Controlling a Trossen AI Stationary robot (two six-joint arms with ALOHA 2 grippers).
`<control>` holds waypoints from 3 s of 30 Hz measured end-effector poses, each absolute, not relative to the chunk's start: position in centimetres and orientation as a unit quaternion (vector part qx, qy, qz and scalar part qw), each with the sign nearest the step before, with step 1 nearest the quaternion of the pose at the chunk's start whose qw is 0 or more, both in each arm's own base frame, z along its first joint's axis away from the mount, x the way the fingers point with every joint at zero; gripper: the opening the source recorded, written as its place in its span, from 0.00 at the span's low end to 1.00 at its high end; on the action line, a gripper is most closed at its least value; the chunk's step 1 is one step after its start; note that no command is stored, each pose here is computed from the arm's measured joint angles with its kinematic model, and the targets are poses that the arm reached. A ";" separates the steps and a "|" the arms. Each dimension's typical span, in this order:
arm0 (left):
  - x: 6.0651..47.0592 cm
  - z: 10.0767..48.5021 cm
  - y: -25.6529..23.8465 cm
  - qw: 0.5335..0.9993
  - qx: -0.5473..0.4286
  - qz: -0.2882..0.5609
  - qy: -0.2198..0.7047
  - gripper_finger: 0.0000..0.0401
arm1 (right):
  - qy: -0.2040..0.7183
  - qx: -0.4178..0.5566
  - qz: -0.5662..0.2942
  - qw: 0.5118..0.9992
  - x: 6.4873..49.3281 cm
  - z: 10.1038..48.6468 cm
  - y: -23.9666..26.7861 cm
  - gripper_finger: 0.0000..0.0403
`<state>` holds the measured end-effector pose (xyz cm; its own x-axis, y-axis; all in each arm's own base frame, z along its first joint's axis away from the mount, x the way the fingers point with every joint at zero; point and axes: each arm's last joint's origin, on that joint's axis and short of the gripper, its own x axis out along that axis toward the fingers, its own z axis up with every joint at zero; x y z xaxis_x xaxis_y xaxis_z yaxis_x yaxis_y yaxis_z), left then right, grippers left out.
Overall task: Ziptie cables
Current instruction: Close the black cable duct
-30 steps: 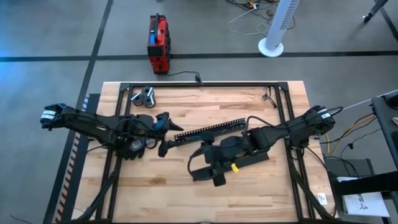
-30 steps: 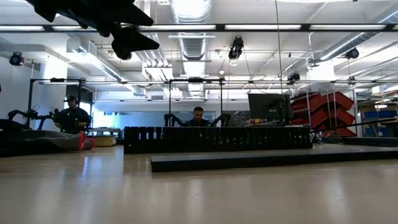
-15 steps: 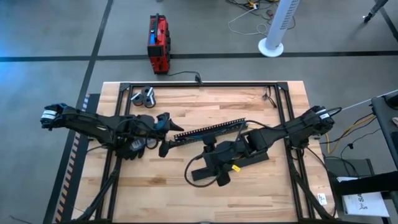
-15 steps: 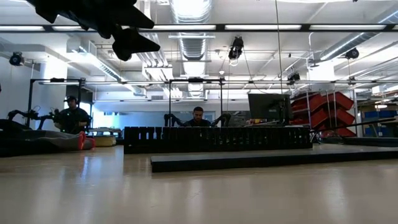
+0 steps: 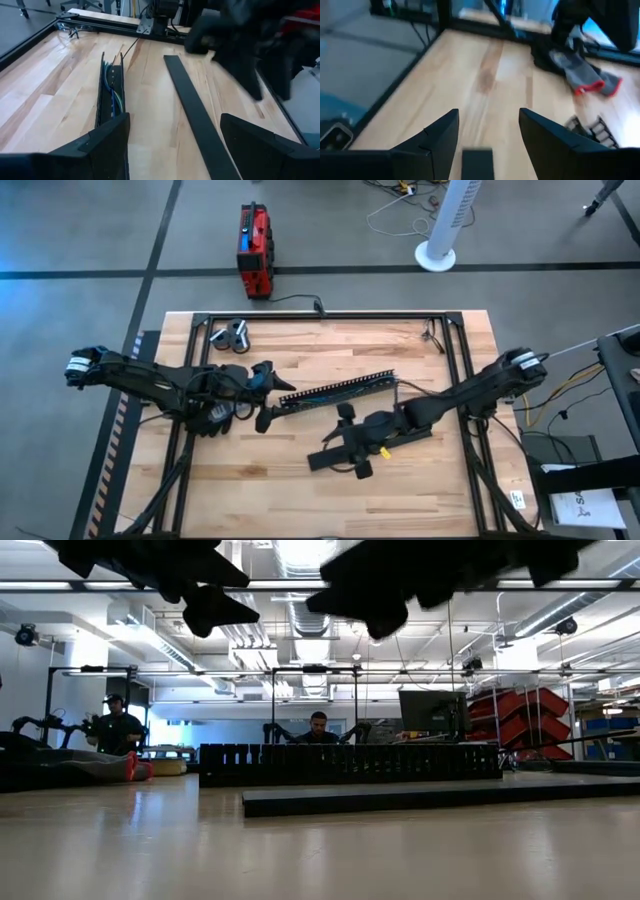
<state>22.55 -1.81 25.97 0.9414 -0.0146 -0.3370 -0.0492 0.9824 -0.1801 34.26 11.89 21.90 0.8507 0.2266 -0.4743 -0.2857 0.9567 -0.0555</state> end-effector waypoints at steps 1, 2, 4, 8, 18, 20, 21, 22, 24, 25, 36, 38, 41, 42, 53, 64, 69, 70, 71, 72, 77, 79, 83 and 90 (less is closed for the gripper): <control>22.5 25.9 -1.8 0.981 -0.089 0.008 0.172 0.74 | 0.225 -0.059 0.134 0.963 34.2 20.9 11.9 0.49; 22.5 25.9 -1.8 0.981 -0.085 0.007 0.173 0.74 | 0.217 -0.056 0.134 0.965 34.0 19.6 11.8 0.49; 22.6 25.9 -1.8 0.981 -0.081 0.007 0.174 0.74 | 0.197 -0.041 0.134 0.970 33.9 17.6 11.9 0.49; 22.8 25.7 -1.8 0.981 -0.082 0.007 0.174 0.74 | 0.152 -0.029 0.138 0.978 34.0 15.3 12.2 0.48; 24.3 23.7 -1.9 0.976 -0.080 0.019 0.200 0.74 | 0.118 0.023 0.185 0.975 35.0 9.2 12.9 0.54; 24.7 23.0 -2.0 0.973 -0.079 0.020 0.215 0.74 | 0.112 0.028 0.184 0.976 34.9 8.8 12.9 0.57; 25.0 22.6 -2.0 0.972 -0.078 0.021 0.220 0.74 | 0.113 0.032 0.180 0.977 34.9 8.7 12.8 0.58; 25.2 22.2 -2.0 0.971 -0.077 0.022 0.227 0.74 | 0.112 0.035 0.178 0.977 35.0 8.8 12.7 0.60; 25.6 21.4 -2.0 0.967 -0.075 0.023 0.242 0.74 | 0.111 0.037 0.176 0.977 35.0 8.8 12.6 0.64; 25.8 21.2 -2.1 0.967 -0.075 0.024 0.244 0.74 | 0.110 0.039 0.175 0.978 35.0 8.9 12.6 0.66; 26.9 20.8 -2.1 0.967 -0.095 0.032 0.233 0.74 | 0.191 -0.031 0.138 0.971 34.6 6.9 11.8 0.83; 27.1 21.2 -2.2 0.970 -0.112 0.032 0.213 0.74 | 0.192 -0.037 0.135 0.971 34.5 6.3 11.6 0.84; 27.3 21.6 -2.2 0.972 -0.138 0.033 0.189 0.74 | 0.186 -0.048 0.139 0.971 34.4 5.7 11.7 0.84; 27.3 21.6 -2.2 0.972 -0.142 0.033 0.186 0.74 | 0.189 -0.053 0.141 0.970 34.2 5.4 11.6 0.84; 27.5 22.1 -2.2 0.972 -0.172 0.033 0.158 0.74 | 0.187 -0.046 0.135 0.972 33.7 2.4 10.9 0.81; 27.9 23.2 -2.2 0.975 -0.172 0.029 0.137 0.74 | 0.261 -0.039 0.149 0.953 33.4 2.8 10.2 0.76; 27.9 23.3 -2.2 0.975 -0.172 0.034 0.135 0.74 | 0.267 -0.050 0.140 0.952 33.4 2.8 10.1 0.71; 27.9 23.3 -2.2 0.975 -0.171 0.037 0.134 0.74 | 0.271 -0.050 0.139 0.951 33.3 2.6 10.1 0.70; 27.9 23.3 -2.2 0.975 -0.171 0.038 0.134 0.74 | 0.272 -0.050 0.139 0.951 33.3 2.4 10.0 0.68; 27.9 23.3 -2.2 0.975 -0.171 0.039 0.134 0.74 | 0.273 -0.050 0.139 0.951 33.3 2.3 10.0 0.67; 28.0 23.6 -2.2 0.977 -0.172 0.040 0.118 0.74 | 0.273 -0.047 0.134 0.951 33.3 2.1 9.9 0.56; 28.0 23.7 -2.1 0.978 -0.172 0.042 0.110 0.74 | 0.272 -0.047 0.133 0.952 33.3 2.1 9.9 0.55; 27.9 23.5 -2.1 0.981 -0.144 0.051 0.123 0.74 | 0.268 -0.039 0.127 0.954 33.4 2.2 9.9 0.55; 27.5 22.8 -1.2 0.968 -0.057 0.195 0.147 0.74 | 0.263 -0.039 0.120 0.956 33.4 4.9 9.8 0.55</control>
<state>27.51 -1.20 22.84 0.8805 0.3610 -0.3072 -0.3943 0.9175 -0.0520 33.44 9.78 4.85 0.8326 0.2088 -0.5131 -0.2500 0.9682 -0.0117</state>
